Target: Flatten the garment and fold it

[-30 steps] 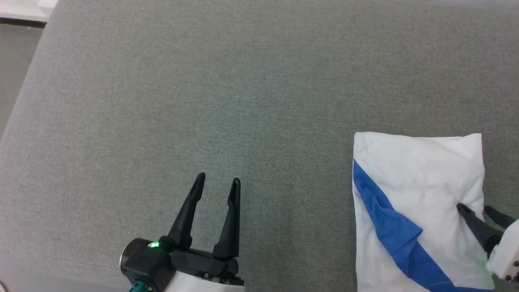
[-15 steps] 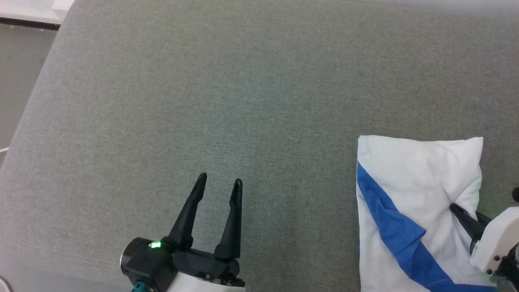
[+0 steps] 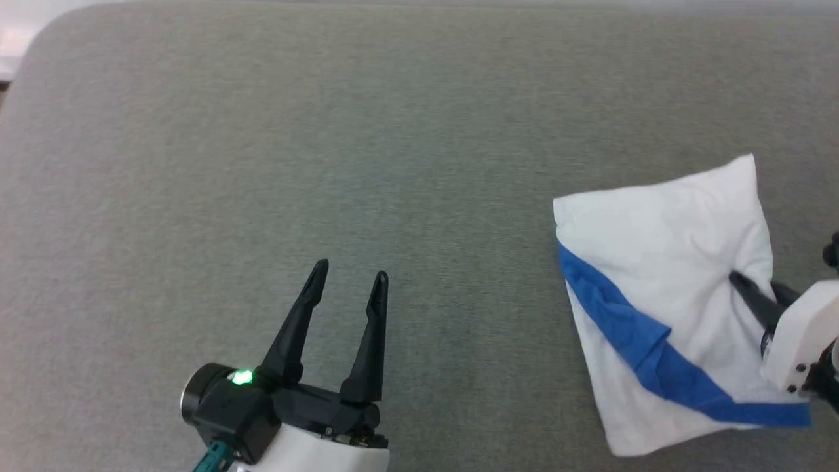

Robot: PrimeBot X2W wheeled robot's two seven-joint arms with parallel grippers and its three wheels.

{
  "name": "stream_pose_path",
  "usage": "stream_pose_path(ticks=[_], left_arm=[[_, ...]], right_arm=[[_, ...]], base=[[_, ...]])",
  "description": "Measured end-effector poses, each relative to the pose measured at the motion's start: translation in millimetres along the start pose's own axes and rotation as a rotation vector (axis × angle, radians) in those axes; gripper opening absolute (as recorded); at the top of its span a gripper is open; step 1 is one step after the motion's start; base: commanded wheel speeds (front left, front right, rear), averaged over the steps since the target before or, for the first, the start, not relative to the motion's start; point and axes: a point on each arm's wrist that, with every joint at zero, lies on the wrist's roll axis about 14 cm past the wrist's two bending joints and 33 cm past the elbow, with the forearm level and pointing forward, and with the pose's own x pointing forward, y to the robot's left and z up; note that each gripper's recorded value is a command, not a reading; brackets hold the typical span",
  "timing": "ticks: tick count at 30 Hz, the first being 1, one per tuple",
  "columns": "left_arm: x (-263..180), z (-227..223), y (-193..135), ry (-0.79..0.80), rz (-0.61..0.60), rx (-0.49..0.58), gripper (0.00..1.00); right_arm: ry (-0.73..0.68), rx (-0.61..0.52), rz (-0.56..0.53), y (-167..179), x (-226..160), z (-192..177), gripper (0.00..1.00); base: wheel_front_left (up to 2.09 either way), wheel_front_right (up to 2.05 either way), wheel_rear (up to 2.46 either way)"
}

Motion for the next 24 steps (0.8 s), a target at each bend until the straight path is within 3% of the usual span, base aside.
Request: stream_pose_path(ticks=[12,24], left_arm=[[38.0,-13.8,-43.0,0.021,-0.178,-0.025,1.0],[79.8,-40.4,-50.7,0.023,-0.23,0.006,1.0]], right_arm=[[-0.103,-0.138,-0.16,-62.6,-26.9,60.5,0.0],[-0.021,-0.277,-0.397,-161.7,-20.2,91.1,0.0]], base=[[0.0,0.0,0.0],[0.0,0.0,0.0]])
